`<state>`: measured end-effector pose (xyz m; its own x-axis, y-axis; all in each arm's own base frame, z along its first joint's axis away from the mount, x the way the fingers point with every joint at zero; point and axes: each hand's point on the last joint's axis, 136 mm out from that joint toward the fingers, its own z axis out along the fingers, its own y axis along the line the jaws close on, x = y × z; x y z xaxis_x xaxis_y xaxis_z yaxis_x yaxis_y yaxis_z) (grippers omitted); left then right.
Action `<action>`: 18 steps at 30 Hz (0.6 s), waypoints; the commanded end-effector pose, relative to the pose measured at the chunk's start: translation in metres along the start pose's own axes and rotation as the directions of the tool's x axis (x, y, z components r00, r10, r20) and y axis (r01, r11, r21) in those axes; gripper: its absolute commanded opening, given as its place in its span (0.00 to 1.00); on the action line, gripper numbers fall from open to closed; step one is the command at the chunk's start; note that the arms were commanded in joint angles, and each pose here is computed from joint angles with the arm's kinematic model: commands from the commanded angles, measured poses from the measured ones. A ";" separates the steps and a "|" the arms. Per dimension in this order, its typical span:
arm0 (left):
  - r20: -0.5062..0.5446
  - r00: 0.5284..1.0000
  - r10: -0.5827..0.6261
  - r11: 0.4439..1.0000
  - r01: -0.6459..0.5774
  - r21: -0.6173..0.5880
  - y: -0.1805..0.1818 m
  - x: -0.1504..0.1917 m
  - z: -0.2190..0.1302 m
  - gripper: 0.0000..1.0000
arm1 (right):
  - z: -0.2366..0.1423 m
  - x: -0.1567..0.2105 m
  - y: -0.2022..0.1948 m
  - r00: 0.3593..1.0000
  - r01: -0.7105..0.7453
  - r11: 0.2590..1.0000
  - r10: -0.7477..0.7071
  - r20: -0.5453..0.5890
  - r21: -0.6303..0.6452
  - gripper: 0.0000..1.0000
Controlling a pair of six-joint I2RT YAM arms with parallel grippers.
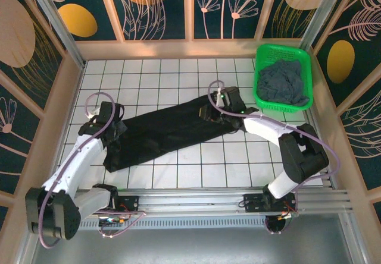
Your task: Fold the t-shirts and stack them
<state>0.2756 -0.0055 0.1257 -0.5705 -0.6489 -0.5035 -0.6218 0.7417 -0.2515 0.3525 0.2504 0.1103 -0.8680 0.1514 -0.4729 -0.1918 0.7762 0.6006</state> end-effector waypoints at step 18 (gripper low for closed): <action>-0.364 0.902 -0.234 0.971 0.238 -0.034 -0.007 0.101 0.092 0.26 | 0.041 -0.039 -0.161 0.993 -0.094 0.870 0.117 -0.019 0.484 0.21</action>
<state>0.2655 -0.0609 0.0128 -0.5558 -0.8251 -0.1014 -0.7569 0.5527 -0.3487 0.4567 0.1612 0.0231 -0.8558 0.2756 -0.4378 0.1099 0.9238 0.3668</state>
